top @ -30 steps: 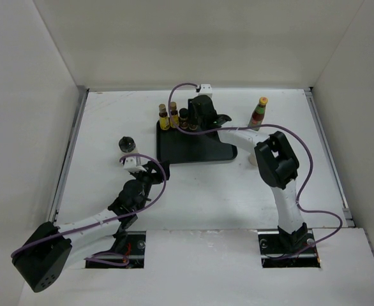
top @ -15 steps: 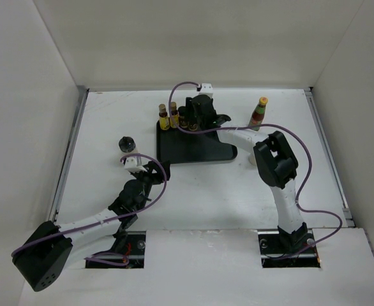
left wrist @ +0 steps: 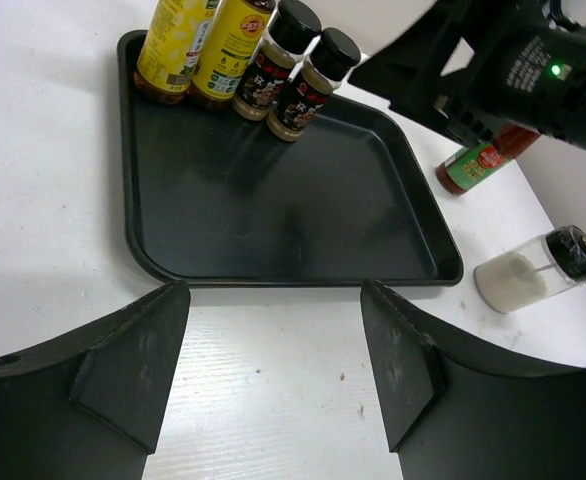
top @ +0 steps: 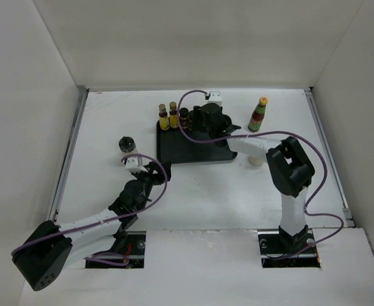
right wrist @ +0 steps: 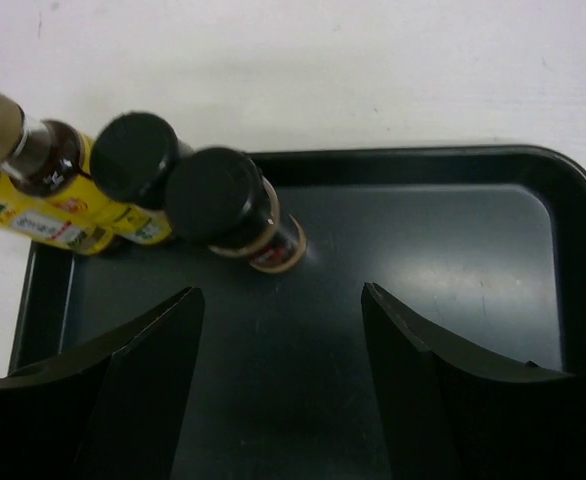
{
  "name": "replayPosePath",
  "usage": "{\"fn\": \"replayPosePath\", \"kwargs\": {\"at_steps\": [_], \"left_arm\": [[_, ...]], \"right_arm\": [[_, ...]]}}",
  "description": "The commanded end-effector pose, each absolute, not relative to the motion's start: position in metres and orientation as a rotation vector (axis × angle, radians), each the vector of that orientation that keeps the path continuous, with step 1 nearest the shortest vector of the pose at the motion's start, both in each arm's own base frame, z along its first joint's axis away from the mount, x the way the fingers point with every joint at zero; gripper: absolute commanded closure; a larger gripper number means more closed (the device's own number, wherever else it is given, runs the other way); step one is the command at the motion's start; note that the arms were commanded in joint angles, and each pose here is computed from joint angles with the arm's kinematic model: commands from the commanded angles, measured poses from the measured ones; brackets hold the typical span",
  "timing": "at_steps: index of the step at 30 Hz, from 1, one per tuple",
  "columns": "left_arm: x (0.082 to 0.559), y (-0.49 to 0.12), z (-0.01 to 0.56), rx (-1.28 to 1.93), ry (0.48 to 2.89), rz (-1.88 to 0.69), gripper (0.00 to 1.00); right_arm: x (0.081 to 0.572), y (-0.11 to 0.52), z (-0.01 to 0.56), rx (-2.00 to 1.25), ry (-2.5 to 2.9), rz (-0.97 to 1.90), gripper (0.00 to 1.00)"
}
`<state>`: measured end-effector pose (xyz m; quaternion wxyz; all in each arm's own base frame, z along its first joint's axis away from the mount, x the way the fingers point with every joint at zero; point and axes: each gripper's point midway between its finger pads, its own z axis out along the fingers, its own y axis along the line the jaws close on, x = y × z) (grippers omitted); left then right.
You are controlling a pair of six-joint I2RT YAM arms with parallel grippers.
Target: Organize the condiment bottles
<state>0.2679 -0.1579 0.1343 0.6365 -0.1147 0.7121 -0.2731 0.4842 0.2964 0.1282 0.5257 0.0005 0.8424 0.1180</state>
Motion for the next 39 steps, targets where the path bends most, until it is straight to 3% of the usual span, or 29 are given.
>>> {"fn": "replayPosePath", "kwargs": {"at_steps": [1,2,5,8,20,39], "left_arm": [[0.27,-0.165,0.155,-0.271,1.568,-0.683,0.33],[0.27,-0.166,0.155,-0.271,1.568,-0.683,0.33],[0.271,-0.165,0.154,-0.276,1.57,-0.675,0.33],[0.271,-0.164,0.155,-0.277,1.566,-0.678,0.33],[0.272,-0.161,0.155,-0.286,1.564,-0.669,0.33],[0.272,-0.16,0.156,-0.287,1.56,-0.665,0.33]], "right_arm": [[0.478,0.297,0.166,0.026,1.91,0.35,0.29],[0.475,0.298,0.164,0.018,1.91,0.357,0.34],[0.471,0.307,0.145,-0.024,1.961,0.38,0.66],[0.476,0.317,0.129,-0.037,2.004,0.392,0.85],[0.507,0.339,0.088,0.023,2.089,0.453,0.77],[0.526,0.333,0.1,0.102,2.07,0.455,0.74]]}}
